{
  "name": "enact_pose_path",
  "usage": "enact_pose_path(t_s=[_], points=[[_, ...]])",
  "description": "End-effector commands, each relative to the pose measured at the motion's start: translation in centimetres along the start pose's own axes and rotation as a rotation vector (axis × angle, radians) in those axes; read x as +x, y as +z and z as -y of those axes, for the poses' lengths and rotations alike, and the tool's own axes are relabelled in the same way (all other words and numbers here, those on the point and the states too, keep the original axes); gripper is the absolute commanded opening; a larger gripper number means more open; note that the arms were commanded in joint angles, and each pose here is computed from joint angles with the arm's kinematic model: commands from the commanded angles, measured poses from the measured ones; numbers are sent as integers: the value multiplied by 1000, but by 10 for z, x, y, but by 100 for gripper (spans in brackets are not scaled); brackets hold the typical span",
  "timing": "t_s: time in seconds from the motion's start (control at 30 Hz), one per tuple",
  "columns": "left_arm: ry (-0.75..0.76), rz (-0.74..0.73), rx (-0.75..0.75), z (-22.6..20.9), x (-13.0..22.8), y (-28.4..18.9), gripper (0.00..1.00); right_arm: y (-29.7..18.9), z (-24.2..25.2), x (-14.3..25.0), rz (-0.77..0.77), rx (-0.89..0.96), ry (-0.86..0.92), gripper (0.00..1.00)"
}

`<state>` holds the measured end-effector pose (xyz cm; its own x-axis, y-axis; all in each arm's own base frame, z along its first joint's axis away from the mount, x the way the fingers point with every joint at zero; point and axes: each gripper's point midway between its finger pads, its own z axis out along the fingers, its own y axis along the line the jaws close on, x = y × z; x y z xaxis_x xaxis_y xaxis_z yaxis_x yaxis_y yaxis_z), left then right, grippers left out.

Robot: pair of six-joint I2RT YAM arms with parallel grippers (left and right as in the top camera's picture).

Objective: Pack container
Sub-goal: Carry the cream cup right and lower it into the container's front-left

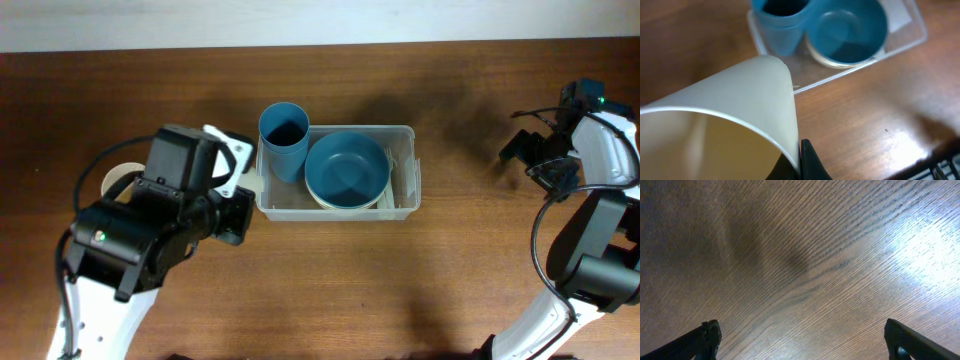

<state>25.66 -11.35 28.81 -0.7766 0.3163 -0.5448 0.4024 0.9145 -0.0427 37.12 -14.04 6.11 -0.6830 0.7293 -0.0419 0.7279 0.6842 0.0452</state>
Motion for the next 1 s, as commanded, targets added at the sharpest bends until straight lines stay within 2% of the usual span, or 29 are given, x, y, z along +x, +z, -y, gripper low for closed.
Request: enact_pose_path(t_s=[0.0, 0.2, 0.5, 0.87, 0.97], points=[[132, -20, 99, 21, -4, 17, 2, 1, 1, 1, 1, 9, 8, 99], [181, -52, 115, 32, -15, 48, 2, 1, 1, 1, 1, 9, 8, 99], [195, -152, 82, 25, -12, 86, 1, 1, 1, 1, 1, 9, 8, 99], [194, -167, 82, 25, -14, 101, 2, 1, 1, 1, 1, 9, 8, 99], [194, -165, 82, 25, -15, 101, 9, 1, 1, 1, 1, 9, 8, 99]])
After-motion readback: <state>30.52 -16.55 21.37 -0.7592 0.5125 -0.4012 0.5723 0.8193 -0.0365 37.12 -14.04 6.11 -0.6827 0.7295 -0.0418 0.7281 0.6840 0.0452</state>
